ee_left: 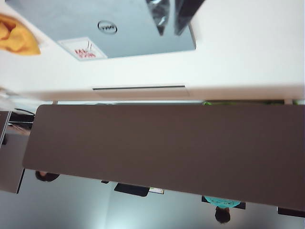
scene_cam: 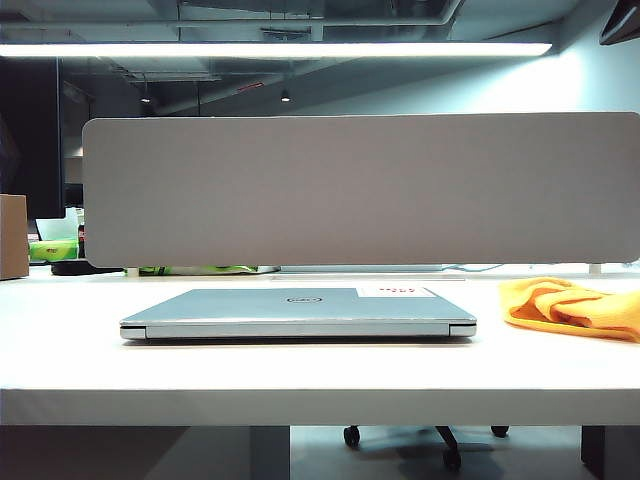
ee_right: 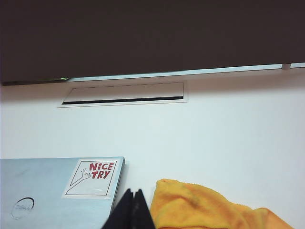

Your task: Pick up the rag and use it to wipe the water off the lid of the laptop on the table.

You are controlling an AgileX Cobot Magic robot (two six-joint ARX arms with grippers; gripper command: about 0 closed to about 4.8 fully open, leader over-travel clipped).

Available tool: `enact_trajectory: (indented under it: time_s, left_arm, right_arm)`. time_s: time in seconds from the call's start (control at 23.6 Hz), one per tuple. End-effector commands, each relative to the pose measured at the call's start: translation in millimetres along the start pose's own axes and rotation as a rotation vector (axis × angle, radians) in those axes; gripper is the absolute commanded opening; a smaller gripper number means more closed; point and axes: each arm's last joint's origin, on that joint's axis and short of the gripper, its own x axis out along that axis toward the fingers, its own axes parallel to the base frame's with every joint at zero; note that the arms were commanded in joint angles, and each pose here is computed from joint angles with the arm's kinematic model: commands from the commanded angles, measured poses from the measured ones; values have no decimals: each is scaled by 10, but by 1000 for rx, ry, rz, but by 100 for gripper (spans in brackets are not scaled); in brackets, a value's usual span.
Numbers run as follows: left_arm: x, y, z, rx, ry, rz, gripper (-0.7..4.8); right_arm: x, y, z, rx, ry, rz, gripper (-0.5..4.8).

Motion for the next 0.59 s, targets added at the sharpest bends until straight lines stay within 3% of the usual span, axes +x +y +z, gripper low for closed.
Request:
enact_trajectory:
  time_s: [0.04, 0.17, 0.3, 0.42, 0.59]
  left_arm:
    - [-43, 15, -124, 1, 4, 32, 21]
    - [-51, 42, -221, -4, 18, 78, 21]
    - [-55, 70, -298, 67, 62, 135, 21]
    - [-58, 81, -315, 82, 79, 169, 21]
    - [-58, 81, -318, 83, 82, 168, 21]
  right_arm:
    - [-30, -2, 5, 34, -22, 0, -9]
    - [-27, -1, 0, 33, -17, 1, -9]
    - [-26, -8, -61, 27, 36, -6, -9]
    - [-8, -18, -194, 11, 80, 4, -9]
    - [21, 10, -419, 25, 164, 179, 3]
